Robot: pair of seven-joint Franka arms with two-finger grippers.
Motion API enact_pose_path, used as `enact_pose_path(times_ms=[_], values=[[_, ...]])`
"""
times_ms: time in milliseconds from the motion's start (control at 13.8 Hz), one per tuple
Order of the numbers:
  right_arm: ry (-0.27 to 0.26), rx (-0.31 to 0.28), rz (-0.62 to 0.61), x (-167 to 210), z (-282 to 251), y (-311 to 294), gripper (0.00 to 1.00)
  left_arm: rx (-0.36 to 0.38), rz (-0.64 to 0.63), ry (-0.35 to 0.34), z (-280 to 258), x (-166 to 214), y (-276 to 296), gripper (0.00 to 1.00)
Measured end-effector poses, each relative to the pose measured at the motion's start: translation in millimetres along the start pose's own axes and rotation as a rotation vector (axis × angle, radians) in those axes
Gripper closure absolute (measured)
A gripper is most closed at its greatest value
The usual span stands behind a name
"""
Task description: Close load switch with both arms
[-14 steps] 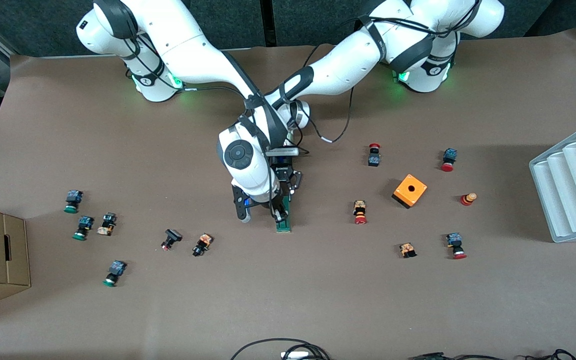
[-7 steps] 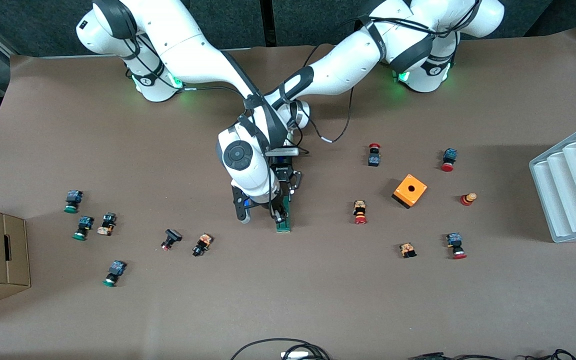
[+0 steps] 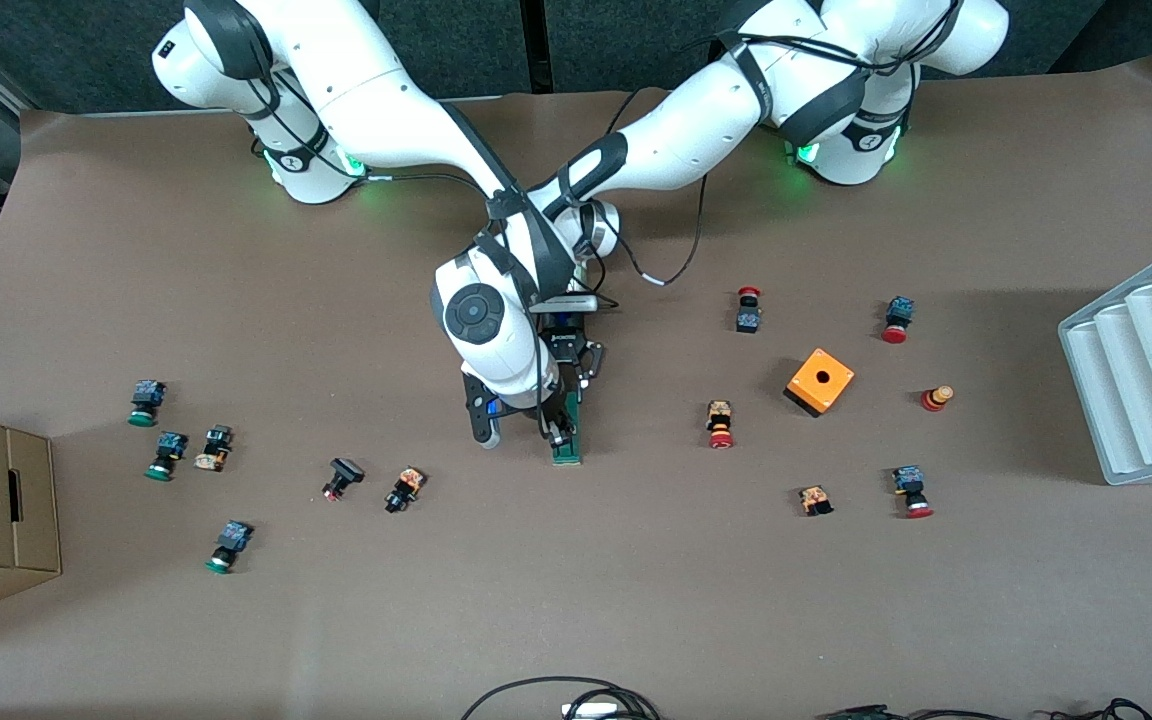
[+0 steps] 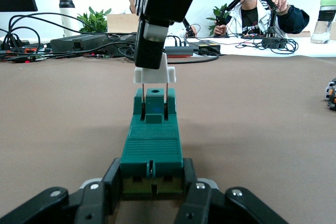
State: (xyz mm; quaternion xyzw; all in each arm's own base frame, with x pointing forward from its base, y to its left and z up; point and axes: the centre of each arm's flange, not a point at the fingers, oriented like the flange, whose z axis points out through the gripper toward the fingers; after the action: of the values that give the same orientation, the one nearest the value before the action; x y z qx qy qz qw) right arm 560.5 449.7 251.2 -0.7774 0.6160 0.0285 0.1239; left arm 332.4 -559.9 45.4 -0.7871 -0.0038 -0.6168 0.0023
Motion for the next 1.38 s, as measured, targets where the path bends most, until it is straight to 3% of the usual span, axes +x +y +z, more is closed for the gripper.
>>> enact_pose_path(times_ms=[943,1378], values=[[-0.016,-0.017,0.042,5,3,-20,0.89,0.0,0.0,0.0,0,0,0,0.51],[-0.024,-0.005,0.058,11,7,-30,0.88,-0.002,0.0,-0.001,1,0,0,0.46]])
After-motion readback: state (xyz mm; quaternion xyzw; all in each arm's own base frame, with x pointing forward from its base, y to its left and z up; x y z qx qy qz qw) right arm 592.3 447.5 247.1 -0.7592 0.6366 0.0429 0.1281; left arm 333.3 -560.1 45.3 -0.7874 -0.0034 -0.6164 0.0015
